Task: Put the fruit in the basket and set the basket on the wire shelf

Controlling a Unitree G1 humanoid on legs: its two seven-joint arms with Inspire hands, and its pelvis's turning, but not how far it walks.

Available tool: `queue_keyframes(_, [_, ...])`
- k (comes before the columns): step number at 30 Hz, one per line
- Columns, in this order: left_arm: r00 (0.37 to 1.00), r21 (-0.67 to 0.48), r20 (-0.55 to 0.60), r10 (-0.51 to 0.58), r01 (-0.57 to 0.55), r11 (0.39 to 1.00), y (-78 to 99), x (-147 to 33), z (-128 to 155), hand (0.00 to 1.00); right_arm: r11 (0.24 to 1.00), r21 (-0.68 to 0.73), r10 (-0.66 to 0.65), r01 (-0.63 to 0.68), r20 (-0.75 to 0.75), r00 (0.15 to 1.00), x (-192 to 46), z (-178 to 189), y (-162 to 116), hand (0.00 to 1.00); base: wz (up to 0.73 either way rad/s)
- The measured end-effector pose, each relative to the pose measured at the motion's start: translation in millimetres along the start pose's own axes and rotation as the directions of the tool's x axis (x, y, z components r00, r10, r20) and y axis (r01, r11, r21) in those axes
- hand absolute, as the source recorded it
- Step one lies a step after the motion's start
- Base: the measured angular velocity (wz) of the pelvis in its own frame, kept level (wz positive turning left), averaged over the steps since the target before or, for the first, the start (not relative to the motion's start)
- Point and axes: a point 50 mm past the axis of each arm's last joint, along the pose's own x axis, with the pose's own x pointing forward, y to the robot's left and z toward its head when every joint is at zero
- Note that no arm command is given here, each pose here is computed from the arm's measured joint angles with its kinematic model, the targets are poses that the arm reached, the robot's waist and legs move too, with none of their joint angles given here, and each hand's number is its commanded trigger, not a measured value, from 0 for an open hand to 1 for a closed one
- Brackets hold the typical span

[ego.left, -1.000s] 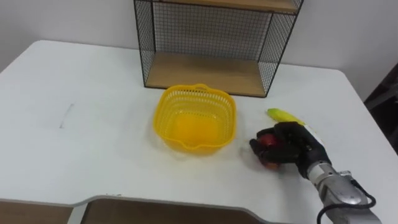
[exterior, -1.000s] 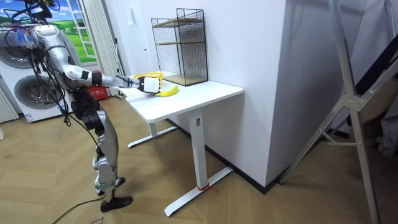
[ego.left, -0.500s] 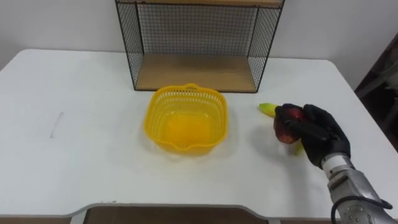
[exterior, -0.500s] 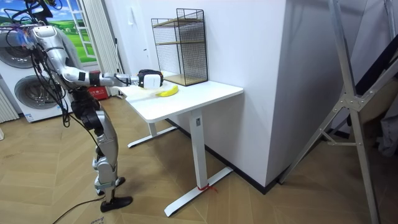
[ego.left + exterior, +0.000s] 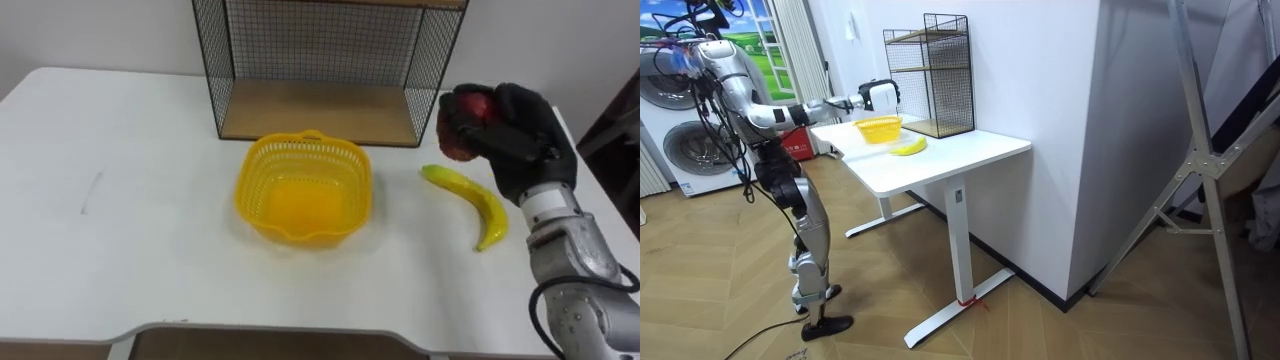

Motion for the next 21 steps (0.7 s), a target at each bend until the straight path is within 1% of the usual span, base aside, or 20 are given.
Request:
queue_keyframes(2, [1.0, 0.0, 0.006, 0.001, -0.001, 1.0, 0.8, 0.8, 3, 0.0, 0.997, -0.074, 0.034, -0.031, 0.032, 0.999, 4, 8, 6, 1.0, 0.0])
queue_keyframes(6, [1.0, 0.011, 0.008, -0.003, 0.003, 1.0, 1.9, 3.0, 9, 0.0, 0.989, -0.136, 0.067, -0.06, 0.047, 0.997, 10, 12, 14, 1.0, 0.01])
queue_keyframes(9, [1.0, 0.013, 0.016, -0.002, 0.002, 1.0, 2.9, 3.8, 13, 0.0, 0.97, -0.227, 0.102, -0.091, 0.038, 0.994, 12, 12, 20, 1.0, 0.0])
queue_keyframes(12, [1.0, 0.013, 0.023, 0.003, -0.003, 1.0, 5.2, 4.5, 17, 0.0, 0.946, -0.299, 0.135, -0.122, 0.023, 0.991, 12, 9, 28, 1.0, 0.0])
queue_keyframes(17, [0.999, 0.016, 0.03, 0.011, -0.011, 1.0, 8.6, 4.9, 19, 0.0, 0.879, -0.427, 0.224, -0.213, -0.025, 0.974, 11, 1, 42, 1.0, 0.0])
queue_keyframes(21, [1.0, 0.023, 0.029, 0.011, -0.011, 1.0, 8.4, 4.9, 19, 0.0, 0.855, -0.46, 0.248, -0.239, -0.043, 0.968, 11, -1, 44, 1.0, 0.03])
